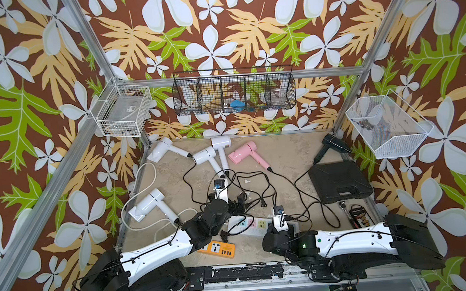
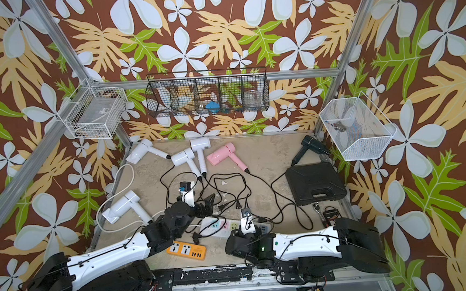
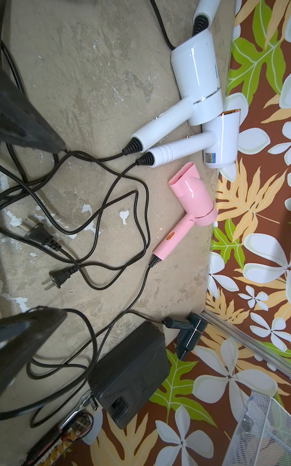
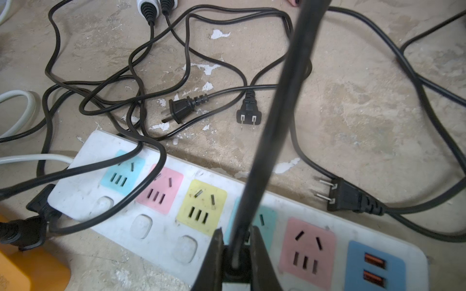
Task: Charge the blow dryers
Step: Insert the plug into the socket.
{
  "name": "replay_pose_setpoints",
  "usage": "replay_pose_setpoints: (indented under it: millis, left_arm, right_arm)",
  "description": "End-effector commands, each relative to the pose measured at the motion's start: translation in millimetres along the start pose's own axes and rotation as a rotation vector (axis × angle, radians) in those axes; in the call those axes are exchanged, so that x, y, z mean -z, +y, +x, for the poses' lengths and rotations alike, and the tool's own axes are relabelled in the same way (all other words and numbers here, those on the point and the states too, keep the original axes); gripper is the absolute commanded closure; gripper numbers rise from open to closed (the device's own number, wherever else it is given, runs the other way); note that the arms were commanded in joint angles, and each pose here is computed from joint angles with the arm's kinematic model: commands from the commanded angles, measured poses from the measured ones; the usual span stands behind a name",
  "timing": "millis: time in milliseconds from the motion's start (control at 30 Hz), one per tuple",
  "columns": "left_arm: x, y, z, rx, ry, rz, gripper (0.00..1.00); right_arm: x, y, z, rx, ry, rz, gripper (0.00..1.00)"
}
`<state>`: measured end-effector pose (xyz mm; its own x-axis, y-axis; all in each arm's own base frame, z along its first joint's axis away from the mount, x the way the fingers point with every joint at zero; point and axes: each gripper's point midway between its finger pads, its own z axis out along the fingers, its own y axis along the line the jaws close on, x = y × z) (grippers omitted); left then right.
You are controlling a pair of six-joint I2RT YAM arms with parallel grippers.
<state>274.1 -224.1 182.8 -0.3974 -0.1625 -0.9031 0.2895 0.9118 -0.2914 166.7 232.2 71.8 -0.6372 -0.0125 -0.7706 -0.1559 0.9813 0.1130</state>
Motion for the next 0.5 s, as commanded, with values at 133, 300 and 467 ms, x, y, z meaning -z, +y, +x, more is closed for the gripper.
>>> replay_pose_setpoints:
  millis: [133, 300, 467]
  left_arm:
    - [1.6, 7.0, -0.2, 0.005, -0.005, -0.030, 0.03]
    - [2.2, 6.9, -1.0, 0.008, -0.007, -0.029, 0.03]
    - [3.1, 6.2, -1.8, 0.011, -0.009, -0.023, 0.03]
  right_arm:
    - [-4.5, -17.3, 18.1, 0.000, 0.015, 0.085, 1.00]
    - [-2.6, -19.1, 16.7, -0.041, 0.005, 0.065, 1.00]
    - [0.4, -23.5, 9.2, -0.078, -0.041, 0.044, 1.00]
